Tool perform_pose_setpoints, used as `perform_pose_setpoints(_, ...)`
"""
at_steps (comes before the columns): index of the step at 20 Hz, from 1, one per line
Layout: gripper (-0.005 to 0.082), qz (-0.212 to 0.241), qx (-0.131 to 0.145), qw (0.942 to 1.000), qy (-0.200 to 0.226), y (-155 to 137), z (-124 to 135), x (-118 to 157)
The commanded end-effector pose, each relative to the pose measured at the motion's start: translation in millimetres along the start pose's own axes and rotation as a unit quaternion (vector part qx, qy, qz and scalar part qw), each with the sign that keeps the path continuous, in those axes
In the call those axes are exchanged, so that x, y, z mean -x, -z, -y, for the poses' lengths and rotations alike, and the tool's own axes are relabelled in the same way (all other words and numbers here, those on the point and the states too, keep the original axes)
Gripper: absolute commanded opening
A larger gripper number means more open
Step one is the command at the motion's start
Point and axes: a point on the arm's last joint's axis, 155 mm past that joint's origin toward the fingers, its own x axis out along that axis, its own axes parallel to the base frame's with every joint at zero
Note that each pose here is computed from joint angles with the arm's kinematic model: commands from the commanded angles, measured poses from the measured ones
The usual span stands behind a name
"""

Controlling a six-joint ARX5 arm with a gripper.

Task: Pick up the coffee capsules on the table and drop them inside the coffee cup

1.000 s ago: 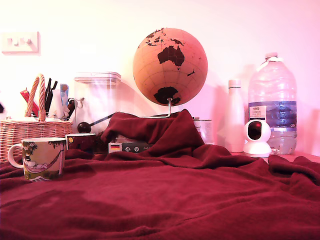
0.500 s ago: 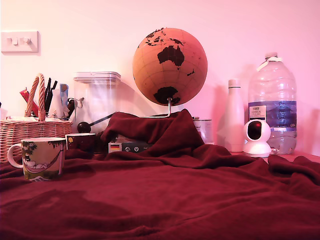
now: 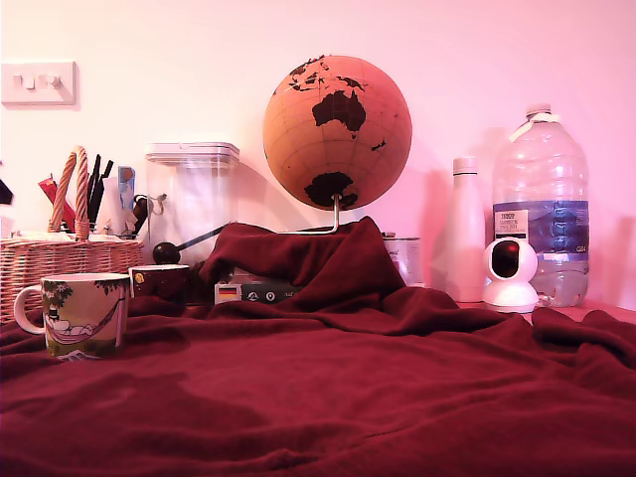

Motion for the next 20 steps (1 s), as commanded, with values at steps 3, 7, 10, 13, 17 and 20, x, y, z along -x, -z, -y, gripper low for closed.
perform_pose_setpoints(3,0.0218,-0.009,0.0,1.0,0.002,11,-2,-11)
perform_pose_setpoints(7,0.0218,-0.028,0.005,0.9996,0.005,12,-4,-26)
perform_pose_setpoints(10,0.0218,-0.039,0.007,0.9992,0.01,10,-4,-39)
perform_pose_setpoints(13,0.0218,-0.048,0.007,0.9987,0.015,7,-2,-53)
perform_pose_setpoints(17,0.0218,-0.082,0.009,0.9964,0.022,8,1,-75)
perform_pose_setpoints(20,0.0218,-0.104,0.006,0.9943,0.025,4,3,-92)
